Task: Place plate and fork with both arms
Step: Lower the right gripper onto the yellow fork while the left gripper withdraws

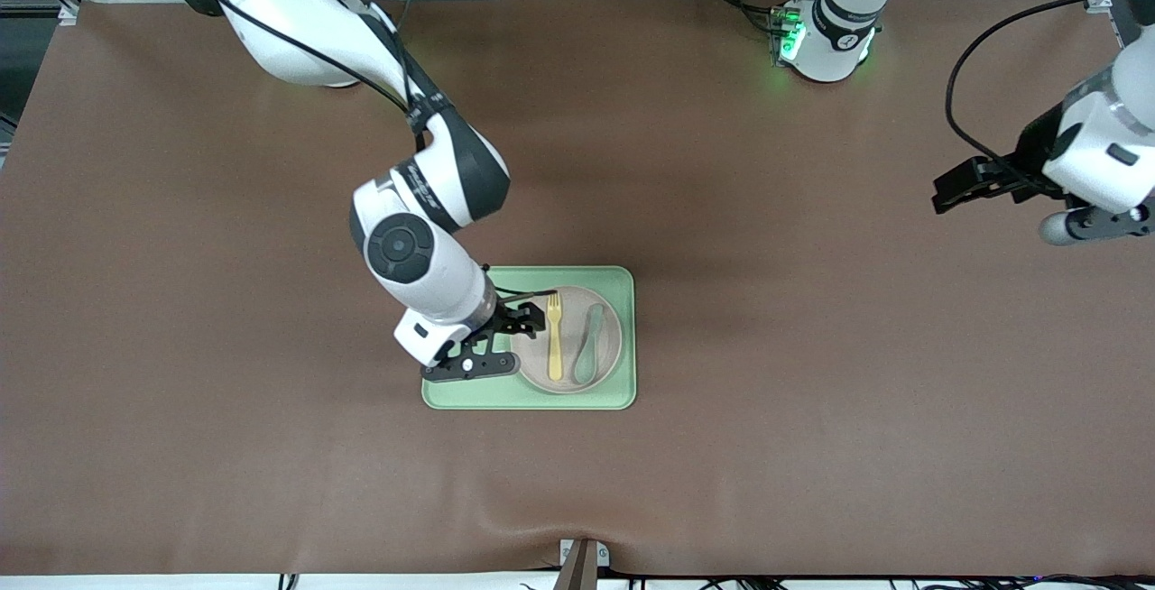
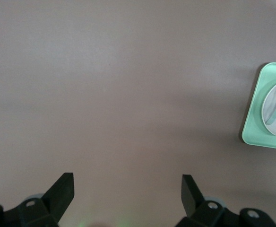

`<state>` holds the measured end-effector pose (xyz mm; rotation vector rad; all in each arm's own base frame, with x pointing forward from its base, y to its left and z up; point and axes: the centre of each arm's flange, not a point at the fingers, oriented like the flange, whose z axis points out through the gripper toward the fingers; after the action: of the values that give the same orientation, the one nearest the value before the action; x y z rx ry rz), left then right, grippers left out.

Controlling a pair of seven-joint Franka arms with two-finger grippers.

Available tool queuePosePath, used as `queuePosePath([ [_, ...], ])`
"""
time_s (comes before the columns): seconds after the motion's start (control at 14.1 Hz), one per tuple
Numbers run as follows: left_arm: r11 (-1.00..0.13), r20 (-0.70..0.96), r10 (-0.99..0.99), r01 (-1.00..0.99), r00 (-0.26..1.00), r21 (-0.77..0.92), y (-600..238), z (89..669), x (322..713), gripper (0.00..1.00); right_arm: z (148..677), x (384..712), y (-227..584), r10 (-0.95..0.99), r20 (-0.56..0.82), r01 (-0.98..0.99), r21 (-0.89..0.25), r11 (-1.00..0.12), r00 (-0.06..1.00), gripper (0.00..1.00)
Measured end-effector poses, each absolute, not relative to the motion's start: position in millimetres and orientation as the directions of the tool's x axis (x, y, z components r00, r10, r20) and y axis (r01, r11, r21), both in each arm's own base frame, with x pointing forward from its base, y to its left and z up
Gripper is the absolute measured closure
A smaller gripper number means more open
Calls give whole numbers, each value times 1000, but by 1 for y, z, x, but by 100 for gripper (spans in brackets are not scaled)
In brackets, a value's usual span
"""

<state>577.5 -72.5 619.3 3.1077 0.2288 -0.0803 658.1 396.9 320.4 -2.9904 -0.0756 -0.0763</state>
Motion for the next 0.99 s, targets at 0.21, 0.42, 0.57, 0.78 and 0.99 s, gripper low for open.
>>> queuePosePath([
  [0.21,-989,-35,142,143,989,26,-75,627,574,0,289,650,420,60,51,65,-113,-991,997,7],
  [0.42,-989,-16,142,142,990,30,-75,632,571,0,270,646,427,69,38,73,-96,-993,997,22],
  [0.57,-989,-9,142,142,990,32,-75,629,572,0,260,643,432,76,34,78,-86,-993,997,26],
  [0.78,-989,-3,143,143,990,34,-75,626,574,0,237,628,453,79,48,82,-53,-995,996,28],
  [0.99,-989,-5,143,143,990,33,-74,625,573,0,219,618,466,85,42,87,-44,-995,996,33],
])
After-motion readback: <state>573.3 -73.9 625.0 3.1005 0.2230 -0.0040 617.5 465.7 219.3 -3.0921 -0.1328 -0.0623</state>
